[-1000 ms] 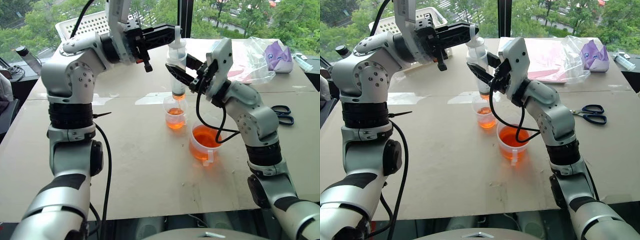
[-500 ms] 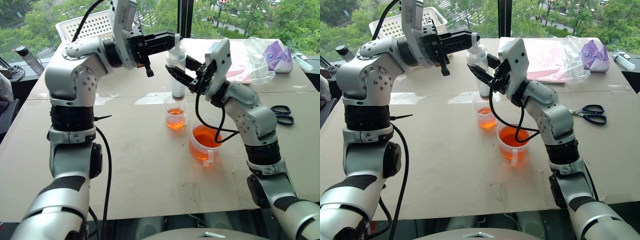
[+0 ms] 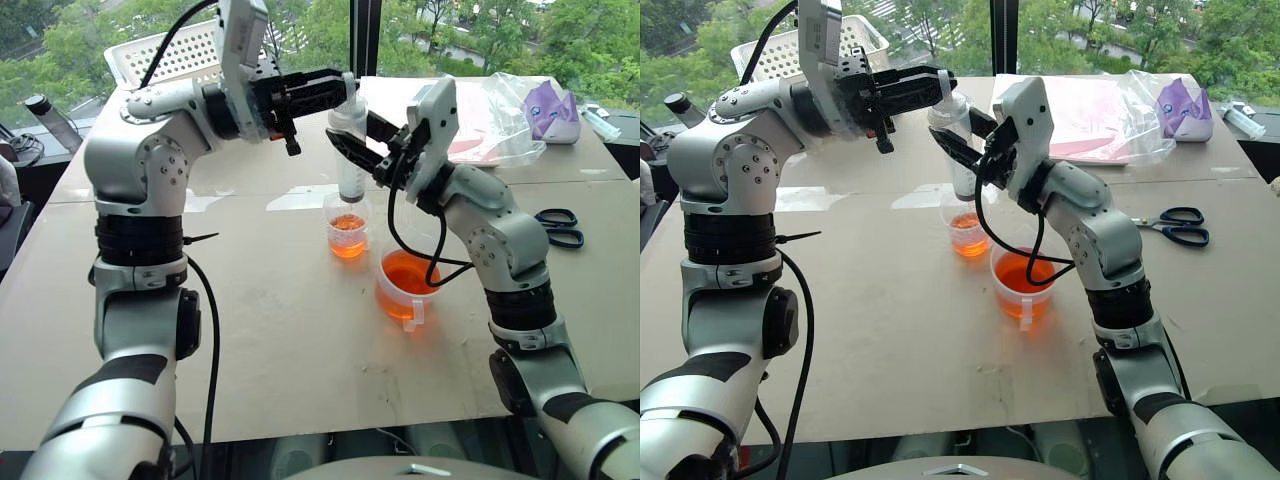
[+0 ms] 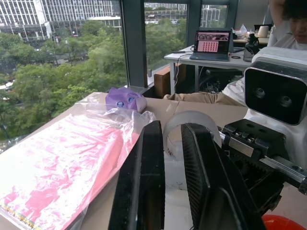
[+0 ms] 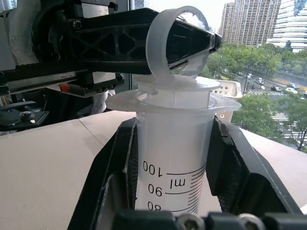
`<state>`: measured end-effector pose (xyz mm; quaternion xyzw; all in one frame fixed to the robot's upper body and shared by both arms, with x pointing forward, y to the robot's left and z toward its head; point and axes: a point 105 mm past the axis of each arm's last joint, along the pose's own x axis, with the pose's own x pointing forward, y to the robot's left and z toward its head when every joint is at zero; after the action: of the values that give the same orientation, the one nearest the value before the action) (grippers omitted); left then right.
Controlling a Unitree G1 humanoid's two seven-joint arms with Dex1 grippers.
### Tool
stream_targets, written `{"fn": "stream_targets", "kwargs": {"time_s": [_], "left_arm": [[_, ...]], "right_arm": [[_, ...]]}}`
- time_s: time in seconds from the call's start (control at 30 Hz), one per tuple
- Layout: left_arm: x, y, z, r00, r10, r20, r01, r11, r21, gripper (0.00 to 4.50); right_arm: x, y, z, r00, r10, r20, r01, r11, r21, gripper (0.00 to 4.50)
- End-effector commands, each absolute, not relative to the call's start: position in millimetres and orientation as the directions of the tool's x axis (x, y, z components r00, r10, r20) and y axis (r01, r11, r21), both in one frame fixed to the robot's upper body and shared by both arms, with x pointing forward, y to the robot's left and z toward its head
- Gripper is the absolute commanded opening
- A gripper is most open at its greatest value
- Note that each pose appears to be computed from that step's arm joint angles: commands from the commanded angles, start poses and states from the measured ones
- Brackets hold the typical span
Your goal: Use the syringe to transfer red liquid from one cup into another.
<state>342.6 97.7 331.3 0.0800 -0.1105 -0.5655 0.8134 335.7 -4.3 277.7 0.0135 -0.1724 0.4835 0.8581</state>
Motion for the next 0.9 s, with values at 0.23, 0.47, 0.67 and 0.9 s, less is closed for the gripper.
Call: {"fn": "stream_targets", "kwargs": {"time_s": [0.23, 0.47, 0.67, 0.9], "left_arm": [[331.8, 103.7, 330.1, 0.3, -0.953, 0.03, 0.911, 0.296, 0.288, 4.27], [330.5, 126.3, 336.9, 0.333, -0.942, 0.042, 0.902, 0.331, 0.277, 4.27], [330.7, 122.8, 317.0, 0.328, -0.944, -0.027, 0.915, 0.31, 0.257, 4.27], [335.3, 103.5, 298.8, 0.298, -0.953, -0.049, 0.93, 0.279, 0.239, 4.27]], "right_arm": [[318.4, -9.0, 318.7, 0.401, 0.799, 0.449, -0.829, 0.525, -0.193, 1.49], [317.9, -10.2, 319.0, 0.402, 0.796, 0.452, -0.833, 0.523, -0.179, 1.49], [318.1, -12.4, 323.0, 0.402, 0.792, 0.459, -0.831, 0.526, -0.181, 1.49], [311.6, -10.8, 333.8, 0.378, 0.795, 0.475, -0.841, 0.509, -0.184, 1.49]]}}
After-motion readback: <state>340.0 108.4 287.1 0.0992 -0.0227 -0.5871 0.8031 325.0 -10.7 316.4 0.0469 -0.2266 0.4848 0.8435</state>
